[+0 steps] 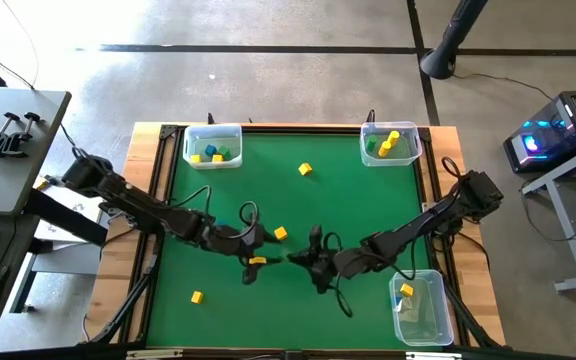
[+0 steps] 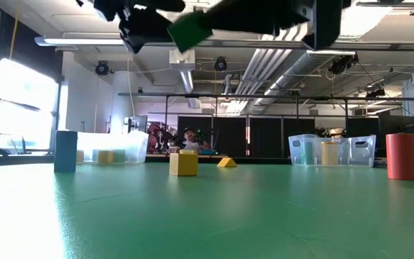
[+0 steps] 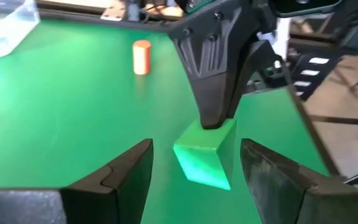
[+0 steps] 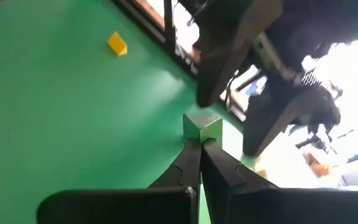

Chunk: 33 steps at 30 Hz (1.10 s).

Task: Sort blocks by size
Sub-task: Put the green triangle block into the bottom transparent bin

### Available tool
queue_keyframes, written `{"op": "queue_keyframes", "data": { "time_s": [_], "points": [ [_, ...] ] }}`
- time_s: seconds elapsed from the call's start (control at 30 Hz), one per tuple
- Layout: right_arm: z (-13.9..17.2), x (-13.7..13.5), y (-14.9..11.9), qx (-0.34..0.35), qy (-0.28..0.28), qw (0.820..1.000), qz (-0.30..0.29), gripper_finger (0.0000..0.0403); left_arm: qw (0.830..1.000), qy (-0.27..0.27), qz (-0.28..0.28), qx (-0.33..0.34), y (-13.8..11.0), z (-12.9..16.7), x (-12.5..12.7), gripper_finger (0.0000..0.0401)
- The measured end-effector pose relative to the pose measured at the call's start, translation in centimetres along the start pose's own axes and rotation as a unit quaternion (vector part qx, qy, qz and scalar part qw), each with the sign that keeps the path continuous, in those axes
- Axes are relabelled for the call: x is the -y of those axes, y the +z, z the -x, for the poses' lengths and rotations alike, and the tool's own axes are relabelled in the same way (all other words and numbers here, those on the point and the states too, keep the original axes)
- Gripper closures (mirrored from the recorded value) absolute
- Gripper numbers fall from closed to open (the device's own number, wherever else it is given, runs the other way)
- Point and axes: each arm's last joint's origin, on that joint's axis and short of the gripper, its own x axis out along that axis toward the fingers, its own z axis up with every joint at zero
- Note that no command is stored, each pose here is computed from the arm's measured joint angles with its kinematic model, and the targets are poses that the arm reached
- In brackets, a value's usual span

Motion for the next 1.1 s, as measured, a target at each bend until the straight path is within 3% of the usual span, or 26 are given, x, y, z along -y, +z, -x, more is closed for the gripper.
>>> {"op": "queue_keyframes", "data": {
  "time_s": [0.37, 0.63, 0.77, 0.9, 1.0, 1.1],
  "points": [
    [0.7, -1.3, -2.3, -0.138, 0.020, 0.989, -0.051, 0.0403, 0.998, 0.056, -0.019, -0.038, -0.5, 0.9, -0.7, 0.0174],
    [7.1, -1.7, -1.4, -0.216, 0.078, 0.964, -0.134, 0.0403, 0.997, 0.062, -0.022, -0.045, -0.7, 0.9, -0.8, 0.0174],
    [11.9, -2.0, -0.7, -0.259, 0.156, 0.928, -0.216, 0.0403, 0.997, 0.062, -0.026, -0.047, -0.7, 0.9, -0.8, 0.0174],
    [16.2, -2.6, -0.2, -0.311, 0.223, 0.868, -0.316, 0.0403, 0.997, 0.064, -0.027, -0.046, -0.7, 0.9, -0.8, 0.0174],
    [18.7, -3.1, -0.1, -0.350, 0.242, 0.825, -0.371, 0.0403, 0.996, 0.066, -0.027, -0.046, -0.7, 0.9, -0.8, 0.0174],
    [20.5, -3.9, -0.2, -0.388, 0.234, 0.794, -0.405, 0.0403, 0.996, 0.074, -0.028, -0.043, -0.7, 0.9, -0.8, 0.0174]
  ]
}}
